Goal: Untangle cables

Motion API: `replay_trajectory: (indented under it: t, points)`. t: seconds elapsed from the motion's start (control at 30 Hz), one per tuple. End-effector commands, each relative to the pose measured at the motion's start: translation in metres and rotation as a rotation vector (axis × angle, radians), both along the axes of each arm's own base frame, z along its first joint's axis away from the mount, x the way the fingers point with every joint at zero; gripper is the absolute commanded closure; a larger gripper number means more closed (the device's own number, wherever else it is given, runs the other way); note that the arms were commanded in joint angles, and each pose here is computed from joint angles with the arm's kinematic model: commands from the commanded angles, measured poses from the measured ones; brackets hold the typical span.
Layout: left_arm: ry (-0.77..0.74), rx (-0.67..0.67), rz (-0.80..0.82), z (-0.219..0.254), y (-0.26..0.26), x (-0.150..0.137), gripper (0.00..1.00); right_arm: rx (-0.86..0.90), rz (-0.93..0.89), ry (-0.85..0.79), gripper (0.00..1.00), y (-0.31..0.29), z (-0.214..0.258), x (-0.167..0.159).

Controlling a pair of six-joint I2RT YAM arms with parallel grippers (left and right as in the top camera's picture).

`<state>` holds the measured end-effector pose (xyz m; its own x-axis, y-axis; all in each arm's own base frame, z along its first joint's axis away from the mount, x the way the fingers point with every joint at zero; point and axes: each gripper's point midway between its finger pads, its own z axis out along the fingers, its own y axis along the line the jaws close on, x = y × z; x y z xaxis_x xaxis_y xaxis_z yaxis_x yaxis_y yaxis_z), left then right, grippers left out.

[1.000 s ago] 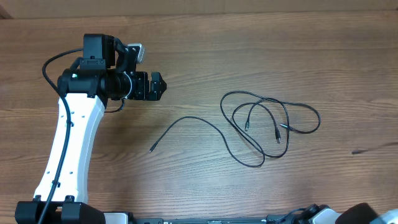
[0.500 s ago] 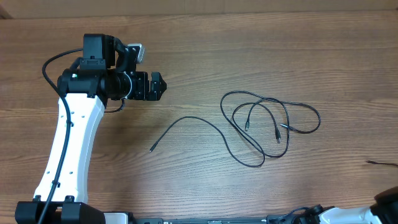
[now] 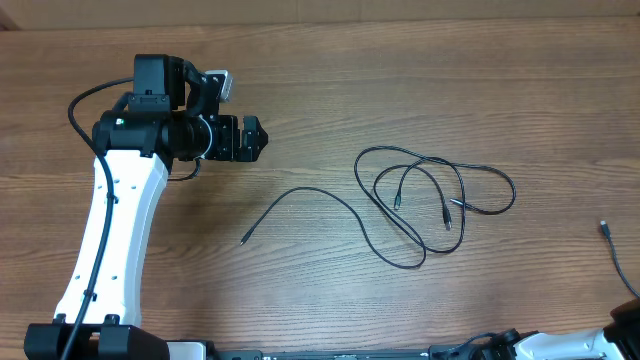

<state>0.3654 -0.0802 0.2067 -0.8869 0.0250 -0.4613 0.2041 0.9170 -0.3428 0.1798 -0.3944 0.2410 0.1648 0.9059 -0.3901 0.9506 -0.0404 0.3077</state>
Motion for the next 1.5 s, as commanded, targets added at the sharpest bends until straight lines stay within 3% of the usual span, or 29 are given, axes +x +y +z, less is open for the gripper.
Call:
replay_trajectory:
  t: [0.0,0.27,0.47,0.67,0.8,1.47]
  points:
    - [-0.013,0.004,-0.016,0.003,-0.002,0.001,0.00,0.019,0.149,-0.046,0.10,0.015,0.001,0.023]
    - [-0.013,0.004,-0.016,0.003,-0.002,0.001,0.00,0.063,0.093,0.110,0.00,0.026,-0.012,-0.001]
    - [-0.013,0.004,-0.016,0.003,-0.002,0.001,0.00,0.022,0.045,0.240,0.00,0.012,-0.019,-0.021]
    - [-0.013,0.004,-0.016,0.003,-0.002,0.001,0.00,0.118,0.380,0.304,0.00,-0.008,-0.108,0.007]
    - [-0.013,0.004,-0.016,0.003,-0.002,0.001,0.00,0.173,0.487,0.295,0.00,-0.015,-0.156,0.021]
    - [-0.013,0.004,-0.016,0.003,-0.002,0.001,0.00,0.103,0.563,0.428,0.00,-0.039,-0.172,0.010]
